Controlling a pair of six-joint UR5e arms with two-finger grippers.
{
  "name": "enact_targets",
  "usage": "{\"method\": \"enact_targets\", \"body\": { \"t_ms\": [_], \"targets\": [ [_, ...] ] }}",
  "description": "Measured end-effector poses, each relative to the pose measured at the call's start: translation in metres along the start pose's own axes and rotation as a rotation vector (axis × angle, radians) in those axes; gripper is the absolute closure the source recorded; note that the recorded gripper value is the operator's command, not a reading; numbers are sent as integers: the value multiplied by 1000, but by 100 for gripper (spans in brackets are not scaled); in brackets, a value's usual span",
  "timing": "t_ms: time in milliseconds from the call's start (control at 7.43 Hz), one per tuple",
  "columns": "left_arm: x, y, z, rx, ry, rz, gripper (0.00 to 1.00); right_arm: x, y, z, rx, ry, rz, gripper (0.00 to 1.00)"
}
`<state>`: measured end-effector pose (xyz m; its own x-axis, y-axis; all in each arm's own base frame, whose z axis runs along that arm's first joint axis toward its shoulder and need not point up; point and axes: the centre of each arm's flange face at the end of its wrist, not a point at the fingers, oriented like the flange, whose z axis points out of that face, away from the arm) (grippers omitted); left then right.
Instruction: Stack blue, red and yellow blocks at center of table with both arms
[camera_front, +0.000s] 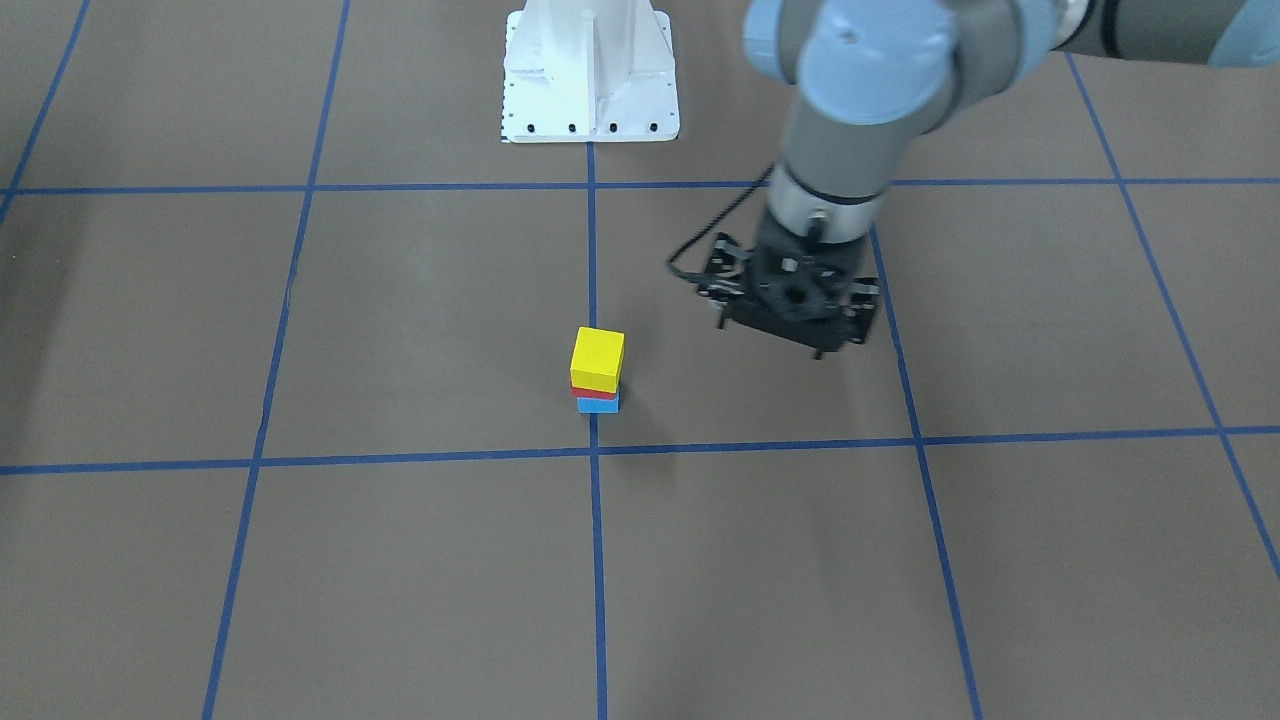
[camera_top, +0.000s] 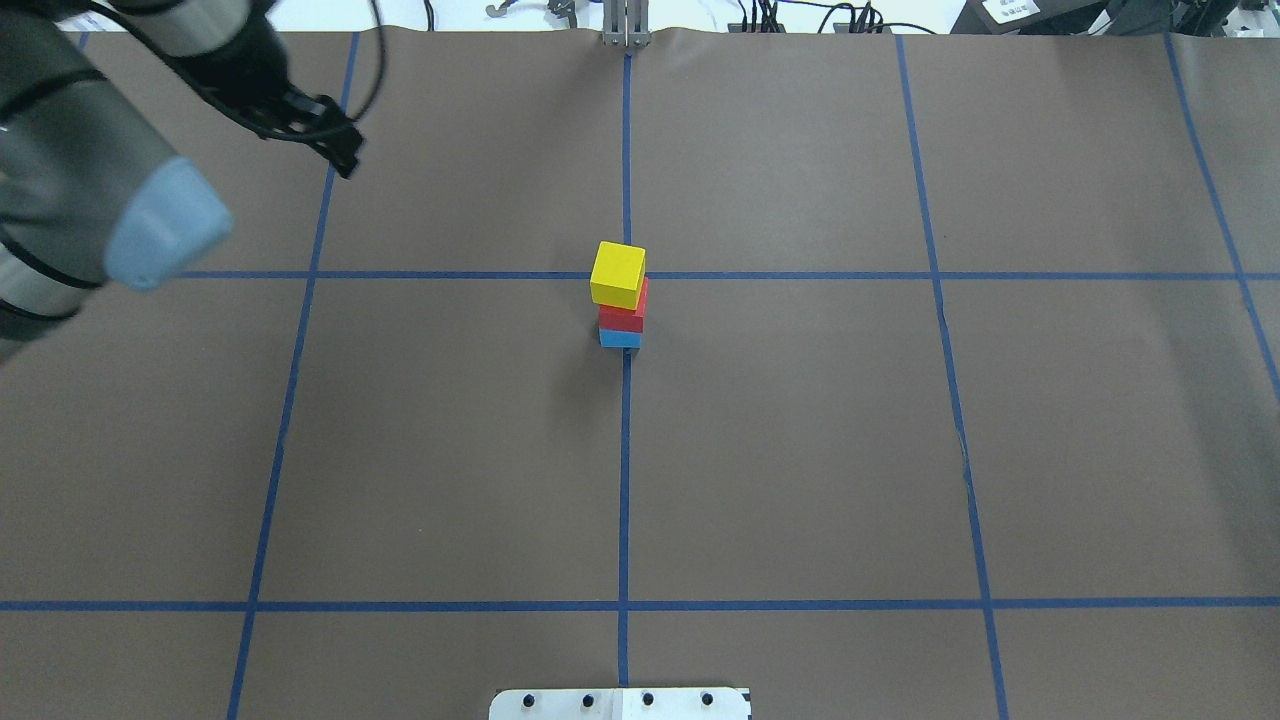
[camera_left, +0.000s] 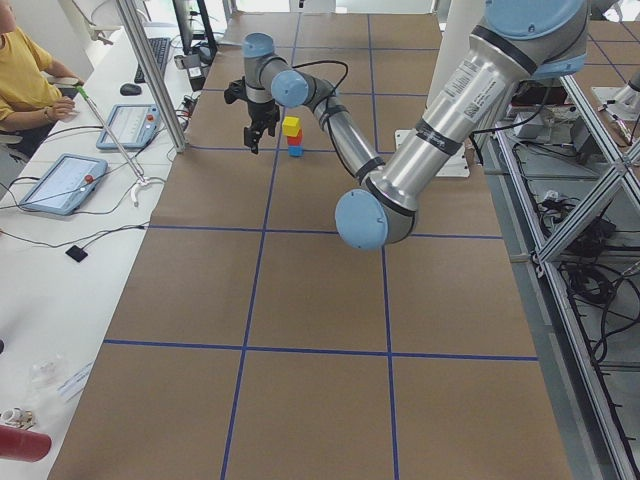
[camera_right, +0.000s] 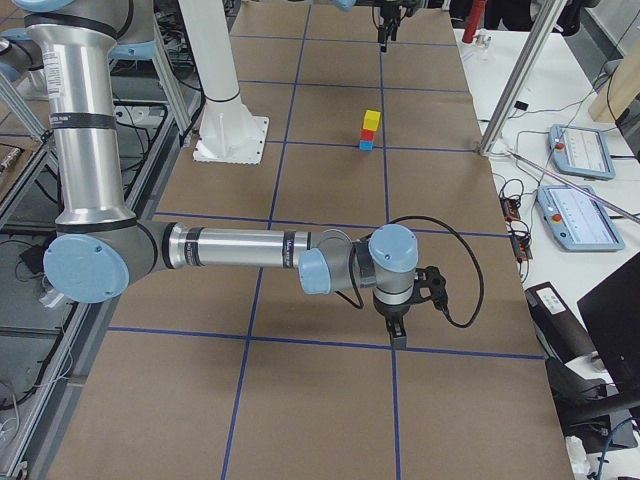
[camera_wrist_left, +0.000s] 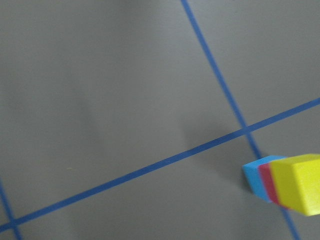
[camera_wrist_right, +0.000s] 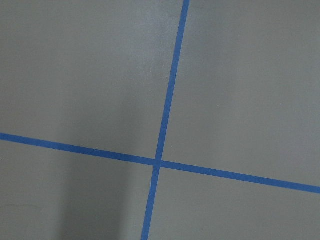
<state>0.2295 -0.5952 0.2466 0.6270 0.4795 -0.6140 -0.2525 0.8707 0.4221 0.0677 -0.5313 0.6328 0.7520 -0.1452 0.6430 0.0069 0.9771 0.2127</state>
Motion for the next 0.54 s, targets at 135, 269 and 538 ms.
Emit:
{"method": "enact_targets", "body": {
  "t_ms": [135,269,538],
  "targets": [
    [-87,29,-25,5,-4,29,0,1,0,-1,2,1,2,0],
    [-162,59,-44,7,-25,48,0,2,0,-2,3,1,4,0],
    [-284,157,-42,-32,-59,61,0,2,0,-2,4,1,5,0]
  ]
}}
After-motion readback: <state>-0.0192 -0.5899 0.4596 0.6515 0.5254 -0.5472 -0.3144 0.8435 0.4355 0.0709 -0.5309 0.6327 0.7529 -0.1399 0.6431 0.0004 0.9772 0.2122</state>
